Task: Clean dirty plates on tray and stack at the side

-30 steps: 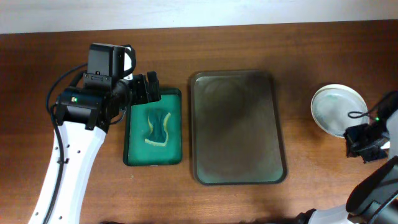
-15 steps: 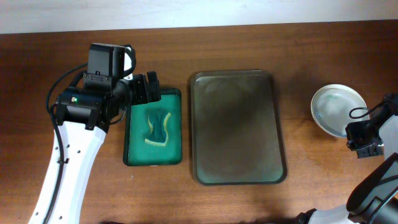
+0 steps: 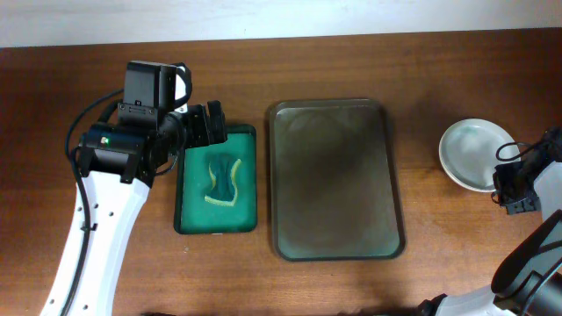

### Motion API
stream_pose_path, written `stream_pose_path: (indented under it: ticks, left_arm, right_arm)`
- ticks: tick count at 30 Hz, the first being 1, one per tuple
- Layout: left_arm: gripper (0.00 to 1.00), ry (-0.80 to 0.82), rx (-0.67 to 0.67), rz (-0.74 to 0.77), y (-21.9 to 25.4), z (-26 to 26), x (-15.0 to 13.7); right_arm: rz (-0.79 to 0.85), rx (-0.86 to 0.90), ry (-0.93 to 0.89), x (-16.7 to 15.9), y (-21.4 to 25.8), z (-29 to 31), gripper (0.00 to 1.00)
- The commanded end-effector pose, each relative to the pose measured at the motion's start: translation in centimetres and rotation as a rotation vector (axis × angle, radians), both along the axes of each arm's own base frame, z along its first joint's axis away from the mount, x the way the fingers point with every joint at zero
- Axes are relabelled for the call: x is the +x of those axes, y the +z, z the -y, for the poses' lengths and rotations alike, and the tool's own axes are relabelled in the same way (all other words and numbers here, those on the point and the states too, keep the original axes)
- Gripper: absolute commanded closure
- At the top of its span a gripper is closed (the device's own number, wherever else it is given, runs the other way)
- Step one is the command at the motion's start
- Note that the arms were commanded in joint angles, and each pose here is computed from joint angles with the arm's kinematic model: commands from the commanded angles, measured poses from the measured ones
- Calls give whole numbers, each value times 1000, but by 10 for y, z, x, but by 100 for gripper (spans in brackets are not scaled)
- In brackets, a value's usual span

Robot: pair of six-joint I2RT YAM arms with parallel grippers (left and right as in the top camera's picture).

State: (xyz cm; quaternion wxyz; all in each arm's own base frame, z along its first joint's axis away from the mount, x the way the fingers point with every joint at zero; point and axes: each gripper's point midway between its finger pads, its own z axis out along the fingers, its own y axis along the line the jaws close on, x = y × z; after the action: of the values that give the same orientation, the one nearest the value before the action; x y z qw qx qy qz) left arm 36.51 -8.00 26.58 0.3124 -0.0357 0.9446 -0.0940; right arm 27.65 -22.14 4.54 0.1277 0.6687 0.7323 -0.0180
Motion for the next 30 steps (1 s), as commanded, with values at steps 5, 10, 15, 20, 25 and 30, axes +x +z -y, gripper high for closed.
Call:
stream_pose_path:
  ticks: [5,10,15,20,25,30]
  left_arm:
    - [1,1,6,1,0,-2,1]
    - [1,1,5,1,0,-2,1]
    - [1,1,5,1,0,-2,1]
    - [1,1,5,1,0,-1,1]
    - [0,1,5,1,0,-2,1]
    - [1,1,5,1,0,-2,1]
  right_arm:
    - [252,98,629,59,11,-54,79]
    - [266,21,1102,92,15,-129,73]
    - [123,-73,1339,97,6,-184,2]
    - [128,-67,1417,99,6,-213,2]
    - [128,-68,1417,99,6,-213,2]
    - [128,-68,1417,99,6,-213,2]
